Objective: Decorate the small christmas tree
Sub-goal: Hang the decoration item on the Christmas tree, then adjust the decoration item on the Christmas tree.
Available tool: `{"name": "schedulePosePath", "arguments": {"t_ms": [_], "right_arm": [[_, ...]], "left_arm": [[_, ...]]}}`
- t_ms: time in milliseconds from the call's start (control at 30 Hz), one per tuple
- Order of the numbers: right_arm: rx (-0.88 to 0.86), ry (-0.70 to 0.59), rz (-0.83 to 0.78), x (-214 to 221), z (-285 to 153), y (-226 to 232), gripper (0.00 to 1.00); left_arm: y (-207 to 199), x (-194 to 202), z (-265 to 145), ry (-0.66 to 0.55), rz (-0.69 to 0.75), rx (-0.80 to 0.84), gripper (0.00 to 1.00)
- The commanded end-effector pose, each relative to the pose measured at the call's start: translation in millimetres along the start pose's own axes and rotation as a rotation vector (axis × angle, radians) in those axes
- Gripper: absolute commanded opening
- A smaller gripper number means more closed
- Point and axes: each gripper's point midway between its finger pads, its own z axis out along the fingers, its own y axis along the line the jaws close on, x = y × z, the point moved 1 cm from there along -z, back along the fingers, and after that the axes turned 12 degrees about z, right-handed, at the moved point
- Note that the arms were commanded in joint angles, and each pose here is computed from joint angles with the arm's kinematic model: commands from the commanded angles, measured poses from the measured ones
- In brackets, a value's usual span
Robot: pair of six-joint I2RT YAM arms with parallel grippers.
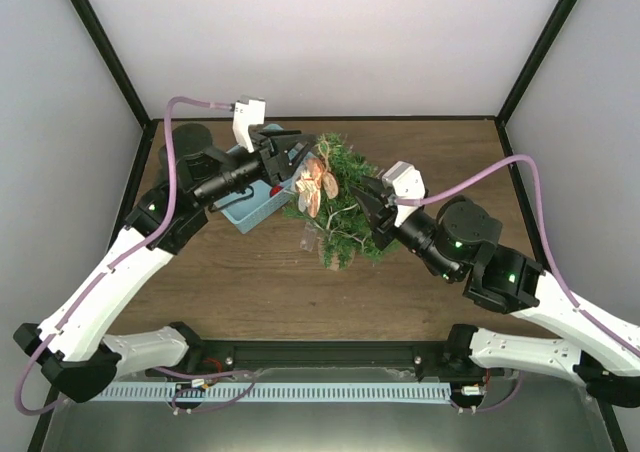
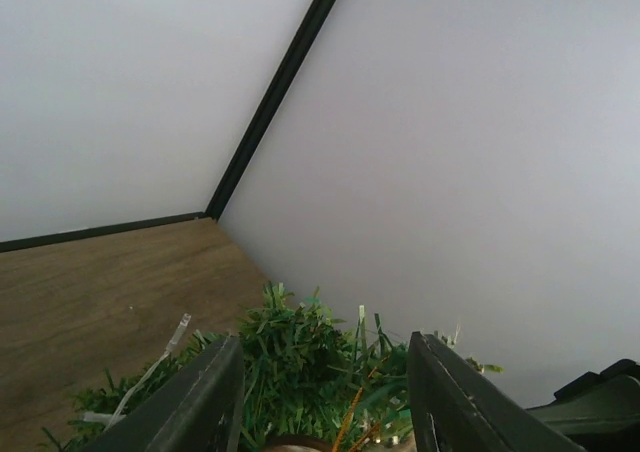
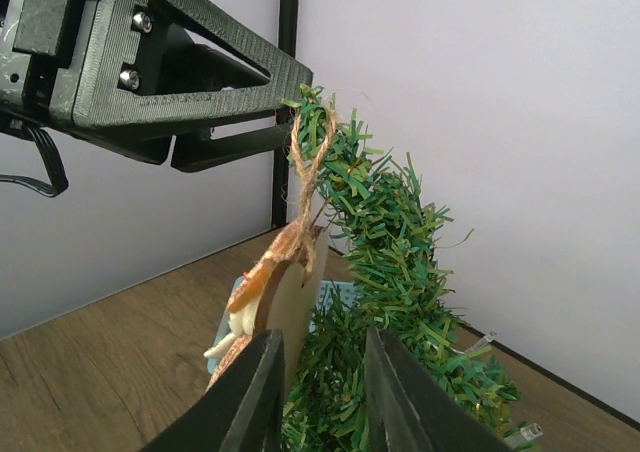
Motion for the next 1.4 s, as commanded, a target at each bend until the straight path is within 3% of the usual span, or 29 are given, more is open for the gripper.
{"name": "schedulePosePath", "arguments": {"t_ms": [0,100,200,367,467,533,667,800,933,1000,1167,1267,1367], "right_arm": [[-0.014,-0.029,0.040,-7,-9,-2,0.27],[-0.016,-0.024,0.052,-7,-14,-3,0.34],[-0.039,-0.001,0.058,2,-23,-3,0.47],[-0.186,-0.014,0.047,28,-44,10,0.64],[-0.260,-0.050,0.042,36,-59,16,0.81],[-0.267,-0.075,0.047,37,-68,13,0.86],[-0.279,-0.087,0.038,38,-79,11,1.00],[-0.292,-0.112,0.054,39,-80,12,1.00],[-0.333,-0.166,0.169,23,-72,21,0.97],[-0.304,-0.172,0.210,15,-60,20,0.89],[-0.228,-0.161,0.231,6,-26,21,0.44],[-0.238,-0.140,0.236,9,-7,30,0.36],[-0.211,-0.133,0.252,13,7,30,0.36]], "left_arm": [[8,2,-5,-0.006,0.027,-0.041,0.47],[12,4,-6,0.002,0.043,-0.066,0.52],[19,9,-10,0.024,0.075,-0.112,0.60],[50,31,-22,0.088,0.128,-0.286,0.75],[72,46,-31,0.140,0.156,-0.403,0.88],[87,55,-37,0.171,0.162,-0.476,1.00],[113,67,-48,0.199,0.151,-0.572,1.00],[126,87,-52,0.211,0.126,-0.574,0.99],[124,106,-53,0.193,0.076,-0.513,0.95],[115,110,-50,0.179,0.064,-0.445,0.94],[102,112,-51,0.161,0.051,-0.366,0.87],[92,109,-50,0.155,0.044,-0.317,0.79],[76,102,-48,0.138,0.036,-0.234,0.78]]}}
